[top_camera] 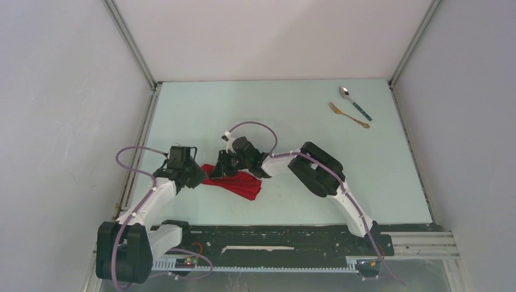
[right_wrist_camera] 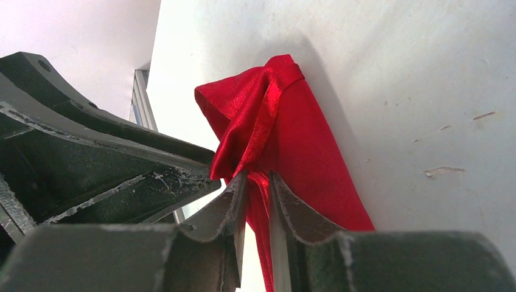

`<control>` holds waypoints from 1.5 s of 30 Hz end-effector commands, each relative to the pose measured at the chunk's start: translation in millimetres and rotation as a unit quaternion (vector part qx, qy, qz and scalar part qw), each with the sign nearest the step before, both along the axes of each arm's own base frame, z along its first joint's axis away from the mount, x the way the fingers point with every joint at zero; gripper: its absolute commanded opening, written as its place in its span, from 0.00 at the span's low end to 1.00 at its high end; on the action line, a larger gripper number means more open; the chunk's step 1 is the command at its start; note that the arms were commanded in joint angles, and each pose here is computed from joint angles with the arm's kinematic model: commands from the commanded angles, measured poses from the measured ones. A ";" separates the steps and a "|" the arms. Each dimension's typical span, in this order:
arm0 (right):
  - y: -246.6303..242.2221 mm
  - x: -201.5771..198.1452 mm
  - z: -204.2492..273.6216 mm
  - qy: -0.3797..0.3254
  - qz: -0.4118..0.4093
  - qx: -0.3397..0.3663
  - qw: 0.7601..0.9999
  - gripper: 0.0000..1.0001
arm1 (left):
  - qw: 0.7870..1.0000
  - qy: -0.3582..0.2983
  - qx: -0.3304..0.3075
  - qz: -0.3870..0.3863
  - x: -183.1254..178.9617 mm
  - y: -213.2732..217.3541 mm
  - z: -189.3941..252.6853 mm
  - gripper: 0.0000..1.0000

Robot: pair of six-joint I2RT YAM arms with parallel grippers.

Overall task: Fold the napkin into a case and place the utensils inside
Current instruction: Stuff the top corner of the smaller-rectangle-folded napkin into the folded napkin.

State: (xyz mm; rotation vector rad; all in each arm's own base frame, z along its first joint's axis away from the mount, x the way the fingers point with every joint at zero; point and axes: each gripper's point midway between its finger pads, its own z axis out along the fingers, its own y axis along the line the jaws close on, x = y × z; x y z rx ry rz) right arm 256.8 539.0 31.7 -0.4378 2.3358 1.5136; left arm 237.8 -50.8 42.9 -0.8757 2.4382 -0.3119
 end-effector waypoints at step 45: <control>28.7 -5.0 13.6 -0.014 0.079 0.054 0.995 0.10 | 1.000 -0.005 0.025 -0.012 6.2 5.4 -7.5 0.00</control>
